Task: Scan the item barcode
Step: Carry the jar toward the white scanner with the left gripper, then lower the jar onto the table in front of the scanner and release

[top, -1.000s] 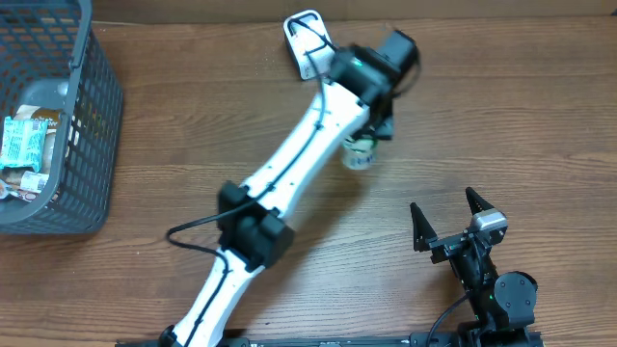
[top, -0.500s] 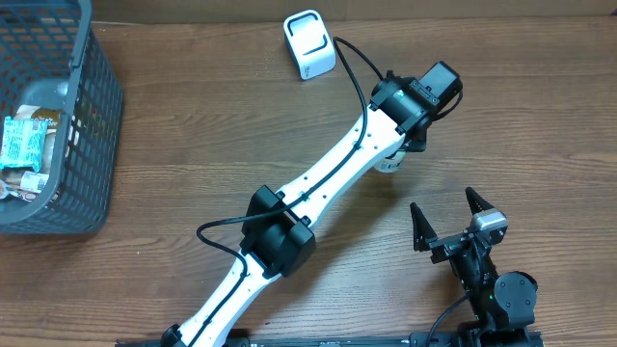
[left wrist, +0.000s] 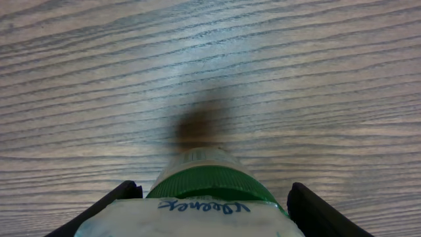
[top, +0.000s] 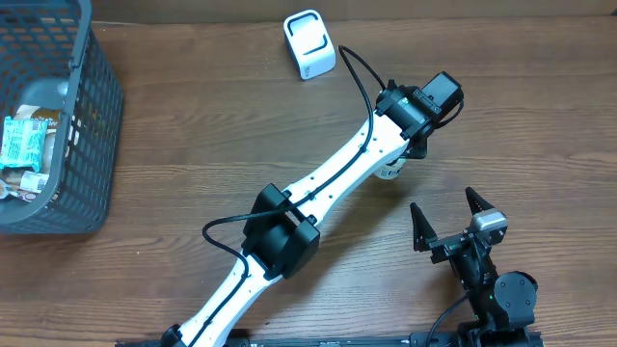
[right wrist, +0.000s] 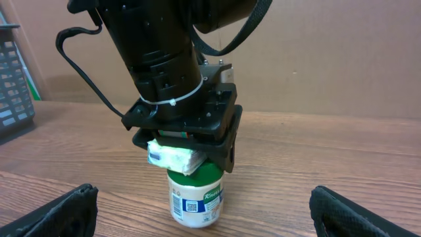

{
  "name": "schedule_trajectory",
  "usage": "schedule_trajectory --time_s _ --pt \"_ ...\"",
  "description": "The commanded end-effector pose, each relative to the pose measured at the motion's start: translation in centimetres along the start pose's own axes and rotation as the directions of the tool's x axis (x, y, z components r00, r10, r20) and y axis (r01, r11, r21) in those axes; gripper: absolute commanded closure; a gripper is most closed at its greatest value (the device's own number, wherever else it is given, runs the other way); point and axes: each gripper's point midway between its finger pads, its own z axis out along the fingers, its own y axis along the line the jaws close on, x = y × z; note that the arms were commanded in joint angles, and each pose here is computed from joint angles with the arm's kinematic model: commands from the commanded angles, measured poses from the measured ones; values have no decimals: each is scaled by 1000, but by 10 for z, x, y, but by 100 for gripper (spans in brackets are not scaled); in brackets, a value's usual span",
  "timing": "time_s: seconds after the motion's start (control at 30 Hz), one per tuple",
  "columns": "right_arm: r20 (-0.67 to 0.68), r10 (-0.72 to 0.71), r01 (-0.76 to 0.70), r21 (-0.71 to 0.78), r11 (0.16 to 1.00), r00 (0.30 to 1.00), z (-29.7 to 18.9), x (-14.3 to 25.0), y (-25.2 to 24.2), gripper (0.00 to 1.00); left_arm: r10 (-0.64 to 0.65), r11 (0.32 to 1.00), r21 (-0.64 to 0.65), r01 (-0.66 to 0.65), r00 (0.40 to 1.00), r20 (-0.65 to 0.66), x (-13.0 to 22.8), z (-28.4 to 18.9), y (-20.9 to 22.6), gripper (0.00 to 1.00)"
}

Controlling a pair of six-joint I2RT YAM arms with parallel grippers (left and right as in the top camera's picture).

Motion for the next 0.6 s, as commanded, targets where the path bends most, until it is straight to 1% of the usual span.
schedule_trajectory --time_s 0.0,0.13,0.17,0.2,0.23,0.27,0.43,0.57 --pt "-3 3 -3 -7 1000 1000 1 3 1 0 -4 1000 -1 4 1000 -11 5 4 -2 78" --pt "-3 3 -3 -8 1000 1000 0 3 1 0 -6 1000 -12 5 1000 -19 6 8 2 74" --pt "-3 3 -3 -8 1000 1000 1 3 1 0 -6 1000 -15 6 1000 -22 6 8 3 64" --pt "-3 3 -3 -8 1000 1000 1 3 1 0 -5 1000 -16 5 1000 -23 6 8 4 46" --pt "-3 3 -3 -8 1000 1000 1 3 1 0 -1 1000 -16 1 1000 -23 6 8 4 32" --pt "-3 3 -3 -8 1000 1000 1 3 1 0 10 1000 -15 -10 1000 -24 6 8 4 14" --pt "-3 3 -3 -7 1000 1000 0 3 1 0 51 999 12 -50 998 -39 6 4 2 1" --pt "-3 3 -3 -8 1000 1000 1 3 1 0 57 998 31 -56 998 -35 2 -7 2 0"
